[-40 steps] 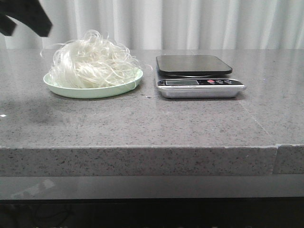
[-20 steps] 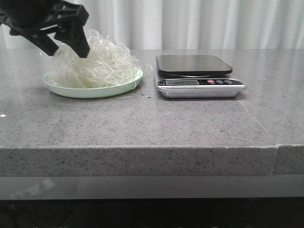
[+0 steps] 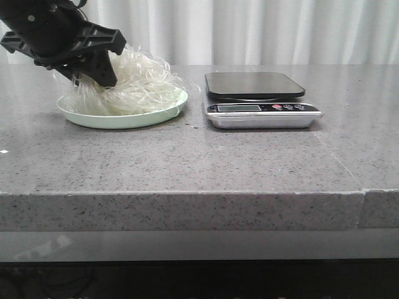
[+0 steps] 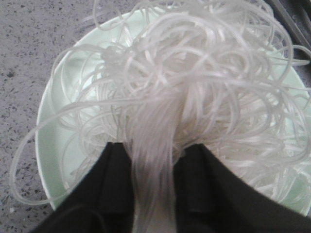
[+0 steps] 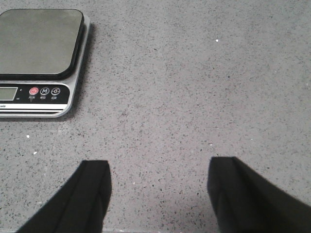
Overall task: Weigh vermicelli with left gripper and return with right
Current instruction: 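Lift the vermicelli with the left gripper and carry it over the scale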
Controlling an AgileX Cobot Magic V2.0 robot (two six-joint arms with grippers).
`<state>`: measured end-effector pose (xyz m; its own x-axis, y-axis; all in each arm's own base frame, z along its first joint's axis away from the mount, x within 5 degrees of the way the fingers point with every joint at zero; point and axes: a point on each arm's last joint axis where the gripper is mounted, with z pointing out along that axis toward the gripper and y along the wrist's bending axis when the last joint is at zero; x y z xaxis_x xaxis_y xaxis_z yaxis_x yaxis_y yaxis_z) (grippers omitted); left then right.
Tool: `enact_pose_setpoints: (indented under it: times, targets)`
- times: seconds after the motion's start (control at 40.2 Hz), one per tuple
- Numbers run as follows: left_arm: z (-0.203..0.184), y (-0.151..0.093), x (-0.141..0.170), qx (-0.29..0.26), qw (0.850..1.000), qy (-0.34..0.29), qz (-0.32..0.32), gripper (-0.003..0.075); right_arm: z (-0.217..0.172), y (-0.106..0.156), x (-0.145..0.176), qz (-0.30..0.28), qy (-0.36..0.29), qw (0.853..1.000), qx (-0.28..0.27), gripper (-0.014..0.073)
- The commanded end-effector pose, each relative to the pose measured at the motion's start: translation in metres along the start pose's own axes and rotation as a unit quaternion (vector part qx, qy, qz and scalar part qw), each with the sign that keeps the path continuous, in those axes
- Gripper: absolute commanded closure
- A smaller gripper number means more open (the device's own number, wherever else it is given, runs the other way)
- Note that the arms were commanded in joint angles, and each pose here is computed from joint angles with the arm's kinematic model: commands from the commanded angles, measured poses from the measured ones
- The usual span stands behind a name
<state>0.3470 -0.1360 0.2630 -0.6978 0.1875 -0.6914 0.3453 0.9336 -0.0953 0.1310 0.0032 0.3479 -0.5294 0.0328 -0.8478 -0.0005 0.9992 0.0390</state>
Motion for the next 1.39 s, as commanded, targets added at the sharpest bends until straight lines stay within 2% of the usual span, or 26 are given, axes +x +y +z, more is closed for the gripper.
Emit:
enact_pose_setpoints:
  times: [0.0, 0.199, 0.473, 0.771, 0.87, 1.119, 1.368]
  targets:
    - [-0.019, -0.006, -0.019, 0.008, 0.998, -0.058, -0.004, 0.0573, -0.004, 0.0, -0.013, -0.003, -0.04, 0.999, -0.001, 0.005]
    - [-0.039, -0.009, -0.026, 0.018, 0.996, -0.084, -0.018, 0.0564, -0.004, 0.0, -0.013, -0.003, -0.04, 0.999, -0.001, 0.005]
    - [-0.101, -0.021, -0.064, 0.037, 0.982, -0.184, -0.011, 0.0564, -0.004, 0.0, -0.013, -0.003, -0.04, 0.999, -0.001, 0.005]
    - [-0.139, -0.072, -0.112, 0.098, 0.958, -0.267, 0.036, 0.0564, -0.004, 0.0, -0.013, -0.003, -0.04, 0.999, -0.001, 0.005]
    - [-0.138, -0.091, -0.129, 0.119, 0.95, -0.286, 0.046, 0.0564, -0.004, 0.0, -0.013, -0.003, -0.04, 0.999, -0.001, 0.005]
    - [-0.099, -0.133, -0.147, 0.155, 0.944, -0.283, 0.066, 0.0564, -0.004, 0.0, -0.013, -0.003, -0.04, 0.999, -0.001, 0.005]
    - [-0.031, -0.144, -0.137, 0.152, 0.96, -0.224, 0.069, 0.0563, -0.004, 0.0, -0.013, -0.003, -0.04, 0.999, -0.001, 0.005]
